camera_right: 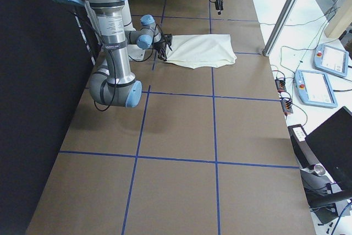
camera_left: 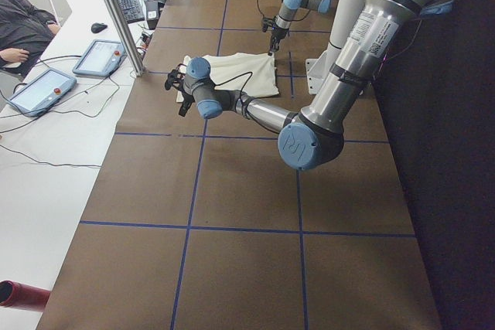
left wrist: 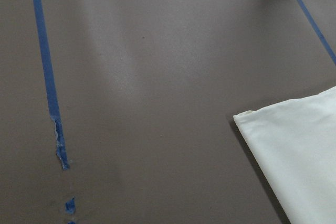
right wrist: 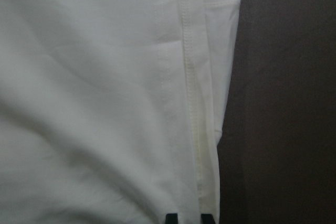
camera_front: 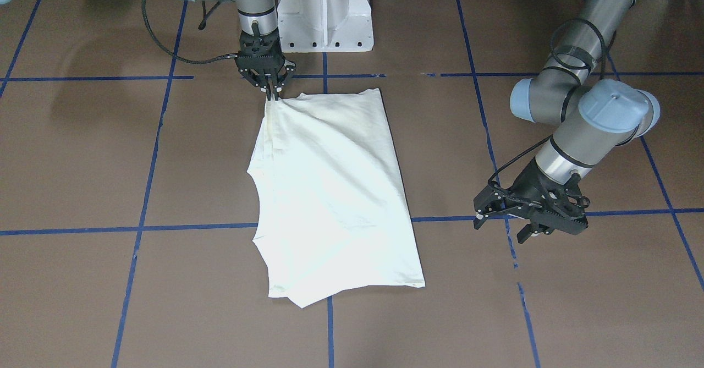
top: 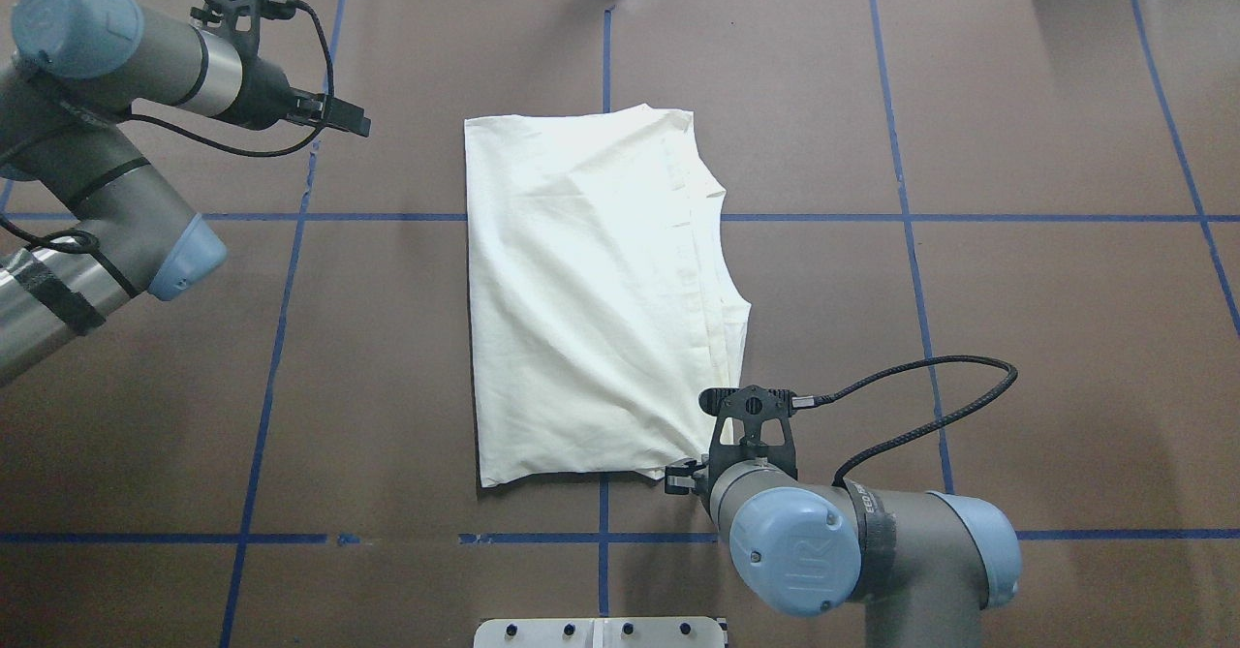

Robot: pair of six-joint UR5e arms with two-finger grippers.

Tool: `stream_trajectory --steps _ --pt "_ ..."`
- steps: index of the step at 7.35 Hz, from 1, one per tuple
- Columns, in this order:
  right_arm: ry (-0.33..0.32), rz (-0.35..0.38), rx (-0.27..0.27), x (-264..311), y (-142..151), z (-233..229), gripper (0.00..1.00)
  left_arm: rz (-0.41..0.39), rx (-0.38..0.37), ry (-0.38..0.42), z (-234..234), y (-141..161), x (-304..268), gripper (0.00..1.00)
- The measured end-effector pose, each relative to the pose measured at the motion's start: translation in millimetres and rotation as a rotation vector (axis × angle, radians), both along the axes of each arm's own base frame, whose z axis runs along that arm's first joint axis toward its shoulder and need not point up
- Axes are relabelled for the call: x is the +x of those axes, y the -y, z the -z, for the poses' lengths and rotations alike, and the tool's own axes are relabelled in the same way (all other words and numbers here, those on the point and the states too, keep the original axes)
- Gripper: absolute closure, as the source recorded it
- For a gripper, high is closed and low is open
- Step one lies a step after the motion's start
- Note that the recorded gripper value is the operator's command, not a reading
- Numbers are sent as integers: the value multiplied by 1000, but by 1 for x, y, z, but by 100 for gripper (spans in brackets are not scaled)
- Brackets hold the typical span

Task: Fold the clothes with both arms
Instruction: 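Move both grippers to the shirt edge nearest the robot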

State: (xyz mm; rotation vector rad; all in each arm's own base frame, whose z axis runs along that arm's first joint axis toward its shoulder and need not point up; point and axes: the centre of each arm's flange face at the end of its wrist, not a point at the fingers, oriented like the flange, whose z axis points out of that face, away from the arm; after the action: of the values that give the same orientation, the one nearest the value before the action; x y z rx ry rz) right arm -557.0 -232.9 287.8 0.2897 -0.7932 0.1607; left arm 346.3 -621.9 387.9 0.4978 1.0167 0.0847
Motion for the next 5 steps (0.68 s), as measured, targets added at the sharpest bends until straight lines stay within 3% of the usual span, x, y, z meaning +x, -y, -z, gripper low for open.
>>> stream_trajectory --steps 3,5 --pt "72 -42 1 37 45 26 0 18 -16 -29 12 -3 -1 0" --pt "223 -78 -10 66 71 33 0 45 -98 -121 38 -35 12 0"
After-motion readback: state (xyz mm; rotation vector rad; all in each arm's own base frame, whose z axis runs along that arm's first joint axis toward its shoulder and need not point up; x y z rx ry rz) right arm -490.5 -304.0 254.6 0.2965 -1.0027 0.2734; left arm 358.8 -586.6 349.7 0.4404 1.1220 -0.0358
